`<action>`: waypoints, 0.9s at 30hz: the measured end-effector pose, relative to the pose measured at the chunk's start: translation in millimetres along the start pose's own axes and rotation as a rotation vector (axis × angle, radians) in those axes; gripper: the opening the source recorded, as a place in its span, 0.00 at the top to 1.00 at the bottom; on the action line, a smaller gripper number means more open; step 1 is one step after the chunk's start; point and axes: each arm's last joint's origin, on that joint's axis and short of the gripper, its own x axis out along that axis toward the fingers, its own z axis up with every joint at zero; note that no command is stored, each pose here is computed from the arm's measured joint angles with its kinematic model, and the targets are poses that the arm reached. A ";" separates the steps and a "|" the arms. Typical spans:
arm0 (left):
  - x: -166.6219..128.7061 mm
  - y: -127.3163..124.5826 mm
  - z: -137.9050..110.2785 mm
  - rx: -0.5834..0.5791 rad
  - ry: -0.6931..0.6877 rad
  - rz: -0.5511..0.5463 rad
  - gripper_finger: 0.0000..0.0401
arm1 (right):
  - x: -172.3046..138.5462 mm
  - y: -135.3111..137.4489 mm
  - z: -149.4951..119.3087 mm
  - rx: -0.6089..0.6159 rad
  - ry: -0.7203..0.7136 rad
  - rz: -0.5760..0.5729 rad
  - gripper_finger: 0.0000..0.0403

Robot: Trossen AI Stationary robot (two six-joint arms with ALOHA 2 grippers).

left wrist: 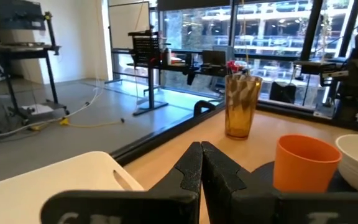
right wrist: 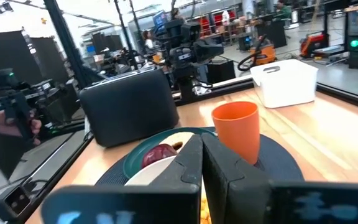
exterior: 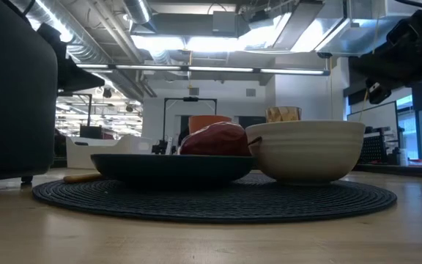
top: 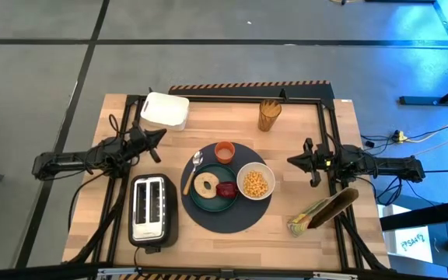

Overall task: Arrange a breakfast setting
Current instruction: Return to Home Position

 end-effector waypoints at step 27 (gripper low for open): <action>0.6 2.4 0.3 -0.013 -0.003 0.041 1.00 | 0.0 -0.8 -0.4 0.010 -0.001 -0.026 1.00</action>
